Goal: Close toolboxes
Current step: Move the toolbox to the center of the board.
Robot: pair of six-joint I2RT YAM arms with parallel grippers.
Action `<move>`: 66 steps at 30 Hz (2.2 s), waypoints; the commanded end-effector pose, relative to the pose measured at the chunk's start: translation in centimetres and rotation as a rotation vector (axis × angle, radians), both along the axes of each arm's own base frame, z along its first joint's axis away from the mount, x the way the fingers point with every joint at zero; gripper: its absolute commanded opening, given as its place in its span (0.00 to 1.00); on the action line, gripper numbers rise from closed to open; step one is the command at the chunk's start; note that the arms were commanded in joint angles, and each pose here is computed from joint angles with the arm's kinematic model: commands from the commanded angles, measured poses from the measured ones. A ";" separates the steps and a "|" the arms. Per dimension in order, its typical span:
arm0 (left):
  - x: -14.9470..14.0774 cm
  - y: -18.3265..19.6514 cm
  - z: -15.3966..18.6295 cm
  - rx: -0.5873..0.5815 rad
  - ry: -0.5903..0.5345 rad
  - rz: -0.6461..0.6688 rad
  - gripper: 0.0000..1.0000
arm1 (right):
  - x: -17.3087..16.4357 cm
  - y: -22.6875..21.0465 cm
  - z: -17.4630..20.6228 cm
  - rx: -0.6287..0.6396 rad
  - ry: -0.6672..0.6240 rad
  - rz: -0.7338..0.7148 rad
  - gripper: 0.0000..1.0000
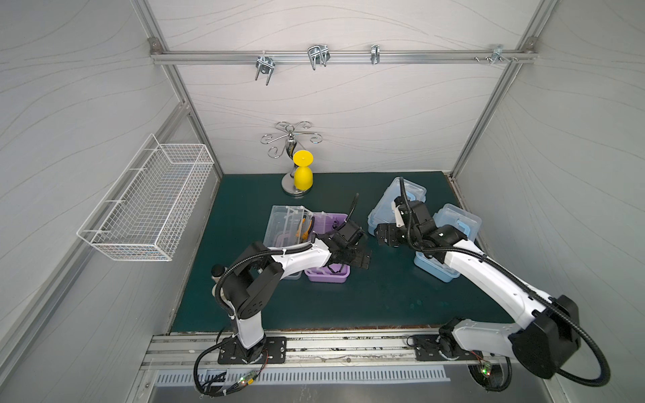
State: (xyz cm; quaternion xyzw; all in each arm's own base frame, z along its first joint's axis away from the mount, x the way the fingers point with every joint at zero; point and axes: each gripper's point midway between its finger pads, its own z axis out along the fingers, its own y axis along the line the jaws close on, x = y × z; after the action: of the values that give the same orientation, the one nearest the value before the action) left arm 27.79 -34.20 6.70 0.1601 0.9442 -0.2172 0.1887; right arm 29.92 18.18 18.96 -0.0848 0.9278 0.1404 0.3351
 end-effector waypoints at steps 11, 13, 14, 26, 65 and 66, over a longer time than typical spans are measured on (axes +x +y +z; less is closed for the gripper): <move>0.2 0.1 6.7 -0.019 -0.141 -0.021 0.98 | -0.3 -2.5 0.3 -0.025 0.003 -0.047 0.99; 0.3 0.8 7.6 -0.006 -0.167 -0.010 0.98 | -0.3 -2.5 0.3 -0.023 0.004 -0.048 0.99; 0.3 1.2 8.0 0.001 -0.181 -0.003 0.98 | -0.2 -2.5 0.2 -0.025 0.007 -0.050 0.99; 2.5 11.2 13.3 0.034 -0.328 0.238 0.99 | -0.6 -0.1 -1.4 -0.036 0.041 0.014 0.88; 5.0 26.4 15.0 -0.022 -0.351 0.673 0.99 | 2.3 10.0 -12.7 -0.095 0.245 0.108 0.29; 5.0 26.5 15.0 -0.022 -0.349 0.674 0.99 | 2.2 9.6 -12.9 -0.104 0.247 0.098 0.27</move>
State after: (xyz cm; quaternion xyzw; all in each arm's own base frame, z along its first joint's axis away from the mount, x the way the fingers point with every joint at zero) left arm 32.33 -7.79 20.87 -0.1165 0.9048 -0.1102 0.3944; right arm 32.16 30.07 7.56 -0.1470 0.9513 0.1676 0.2131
